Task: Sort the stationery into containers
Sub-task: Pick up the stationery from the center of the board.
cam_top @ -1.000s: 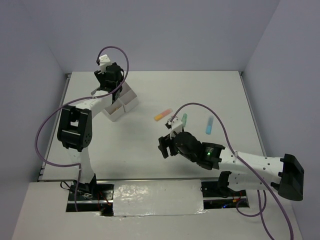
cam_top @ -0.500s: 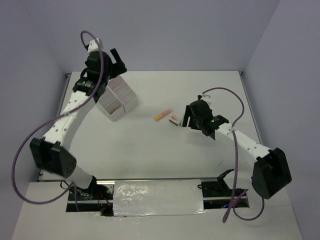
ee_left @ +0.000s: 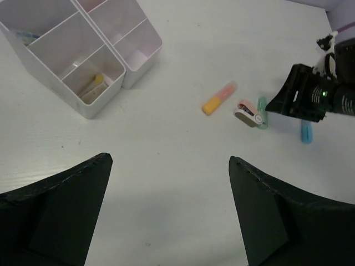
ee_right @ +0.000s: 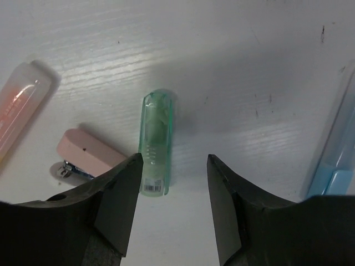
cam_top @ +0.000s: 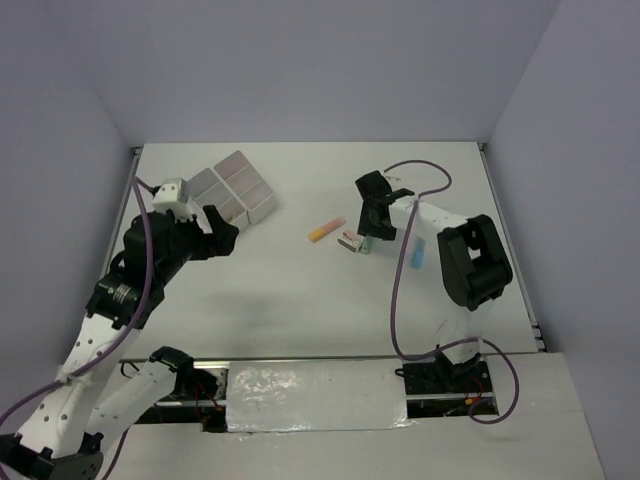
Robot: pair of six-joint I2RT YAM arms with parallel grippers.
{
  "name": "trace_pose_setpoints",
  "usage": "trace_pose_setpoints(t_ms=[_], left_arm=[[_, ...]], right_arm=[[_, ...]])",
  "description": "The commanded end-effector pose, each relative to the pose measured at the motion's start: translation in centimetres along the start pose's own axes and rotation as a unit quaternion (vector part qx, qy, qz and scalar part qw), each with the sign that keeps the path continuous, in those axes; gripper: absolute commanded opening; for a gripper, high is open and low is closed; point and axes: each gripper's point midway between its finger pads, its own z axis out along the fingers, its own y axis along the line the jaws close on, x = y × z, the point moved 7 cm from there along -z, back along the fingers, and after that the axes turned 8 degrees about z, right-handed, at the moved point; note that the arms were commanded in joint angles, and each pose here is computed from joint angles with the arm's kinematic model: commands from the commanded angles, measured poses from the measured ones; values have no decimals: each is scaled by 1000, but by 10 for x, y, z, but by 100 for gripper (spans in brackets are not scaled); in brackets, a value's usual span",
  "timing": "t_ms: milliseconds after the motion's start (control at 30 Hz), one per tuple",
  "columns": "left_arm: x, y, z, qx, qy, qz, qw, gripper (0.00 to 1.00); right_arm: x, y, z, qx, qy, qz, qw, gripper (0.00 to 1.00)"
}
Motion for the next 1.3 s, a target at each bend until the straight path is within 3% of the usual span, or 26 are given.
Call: trace_pose_setpoints(t_ms=[0, 133, 367, 633, 733, 833, 867, 933, 1067, 1267], left_arm=[[22, 8, -1, 11, 15, 57, 998, 99], [39, 5, 11, 30, 66, 57, 996, 100], [43, 3, 12, 47, 67, 55, 995, 99], [43, -4, 15, 69, 71, 33, 995, 99], [41, -7, 15, 77, 67, 20, 995, 99], [41, -11, 16, 89, 61, 3, 994, 99], [45, -11, 18, 91, 66, -8, 994, 99], [48, -16, 22, 110, 63, -23, 992, 99], [61, -28, 40, 142, 78, -77, 984, 99], [31, -65, 57, 192, 47, -143, 970, 99]], right_arm=[[-8, 8, 9, 8, 6, -1, 1000, 57], [3, 10, 21, -9, 25, -4, 1000, 56], [22, 4, 32, -6, 54, -8, 999, 52], [58, -15, 14, -23, 57, -5, 998, 41], [61, -17, 14, -29, 55, -6, 998, 35], [62, -17, 17, -21, 58, -13, 998, 25], [62, -17, 18, -21, 59, -15, 998, 15], [61, -16, 16, -28, 54, -21, 998, 12], [50, 1, -25, -97, -17, -45, 994, 10], [53, 25, -114, -208, -129, -128, 961, 9]])
